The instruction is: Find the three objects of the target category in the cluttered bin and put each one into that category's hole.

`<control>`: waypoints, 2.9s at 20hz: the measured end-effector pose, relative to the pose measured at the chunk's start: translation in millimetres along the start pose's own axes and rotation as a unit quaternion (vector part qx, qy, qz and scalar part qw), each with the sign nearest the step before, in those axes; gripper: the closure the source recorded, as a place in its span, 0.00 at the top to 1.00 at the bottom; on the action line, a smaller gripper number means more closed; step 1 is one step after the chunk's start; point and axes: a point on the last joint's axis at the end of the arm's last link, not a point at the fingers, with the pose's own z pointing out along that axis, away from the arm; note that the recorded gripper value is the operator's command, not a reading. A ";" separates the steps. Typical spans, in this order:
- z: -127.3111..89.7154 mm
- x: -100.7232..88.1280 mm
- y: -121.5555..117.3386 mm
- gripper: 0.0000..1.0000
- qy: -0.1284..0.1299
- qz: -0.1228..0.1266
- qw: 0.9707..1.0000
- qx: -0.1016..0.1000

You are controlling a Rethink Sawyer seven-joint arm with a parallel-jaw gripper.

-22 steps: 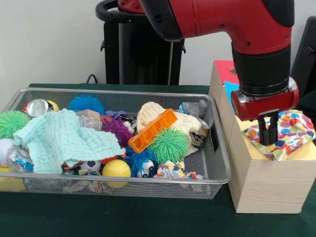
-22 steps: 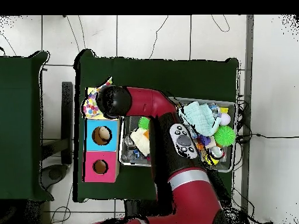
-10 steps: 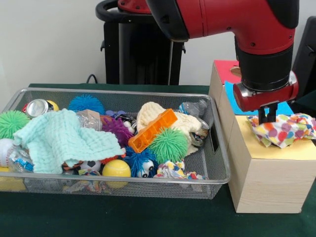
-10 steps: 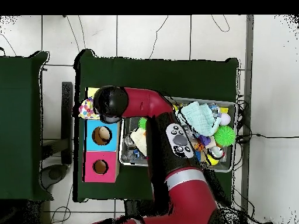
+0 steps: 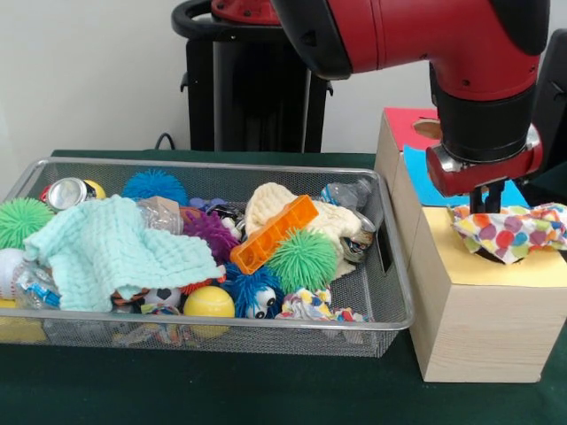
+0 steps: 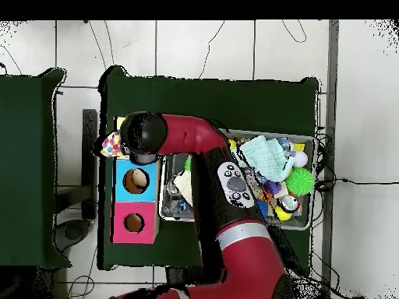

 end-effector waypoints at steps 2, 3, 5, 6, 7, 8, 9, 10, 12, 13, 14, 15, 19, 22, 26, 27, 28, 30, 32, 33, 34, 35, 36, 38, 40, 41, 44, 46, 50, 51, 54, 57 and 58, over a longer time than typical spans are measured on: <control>2.5 -6.0 -1.5 0.00 -0.019 0.001 1.000 -0.002; 4.4 -9.6 -2.6 0.00 -0.032 0.002 0.999 -0.003; 14.4 -21.7 -6.2 0.00 -0.079 0.006 0.997 -0.008; 18.9 -23.8 -7.6 0.00 -0.092 0.007 0.996 -0.010; 23.4 -25.9 -9.0 0.00 -0.105 0.009 0.994 -0.012; 27.8 -28.0 -10.4 0.00 -0.118 0.010 0.993 -0.014; 32.1 -25.8 -10.3 0.00 -0.120 0.009 0.993 -0.016; 35.5 -25.4 -10.8 0.00 -0.124 0.008 0.992 -0.017; 42.2 -24.6 -11.8 0.00 -0.134 0.006 0.991 -0.019; 45.6 -24.2 -12.3 0.00 -0.138 0.005 0.990 -0.020; 47.3 -23.8 -12.2 0.00 -0.138 0.005 0.990 -0.019; 50.5 -22.9 -12.0 0.00 -0.134 0.004 0.991 -0.018; 51.7 -23.9 -9.3 0.00 -0.113 -0.003 0.994 -0.009; 54.2 -18.7 -4.2 0.00 -0.057 -0.011 0.998 -0.001; 54.7 -8.1 -0.3 0.00 0.005 -0.017 1.000 0.007; 54.5 -7.4 -0.1 0.00 0.010 -0.017 1.000 0.009; 53.5 -8.3 -0.2 0.00 0.012 -0.018 1.000 0.014; 52.7 -9.7 -0.9 0.00 0.011 -0.020 0.999 0.026; 52.8 -9.7 -0.5 0.00 0.011 -0.022 0.999 0.034; 53.0 -9.8 0.7 0.00 0.010 -0.025 0.999 0.042; 53.3 -9.8 1.9 0.00 0.010 -0.027 0.998 0.050; 53.5 -9.8 3.2 0.00 0.010 -0.031 0.998 0.059; 53.7 -9.9 4.6 0.00 0.009 -0.035 0.997 0.067; 54.0 -9.4 6.8 0.00 0.009 -0.042 0.996 0.081; 53.9 -8.8 11.1 0.00 0.008 -0.055 0.993 0.106; 53.7 -8.6 12.3 0.00 0.008 -0.059 0.992 0.113; 50.9 -8.8 13.0 0.00 0.006 -0.068 0.988 0.135; 48.4 -8.9 11.3 0.00 0.004 -0.068 0.988 0.141; 37.2 -11.9 9.2 0.00 -0.003 -0.066 0.987 0.145; 34.2 -13.0 9.5 0.00 -0.005 -0.066 0.987 0.146; 22.6 -16.9 11.7 0.00 -0.013 -0.066 0.987 0.147; 13.3 -19.7 13.5 0.00 -0.020 -0.066 0.987 0.149; 7.2 -20.9 15.1 0.00 -0.024 -0.065 0.986 0.148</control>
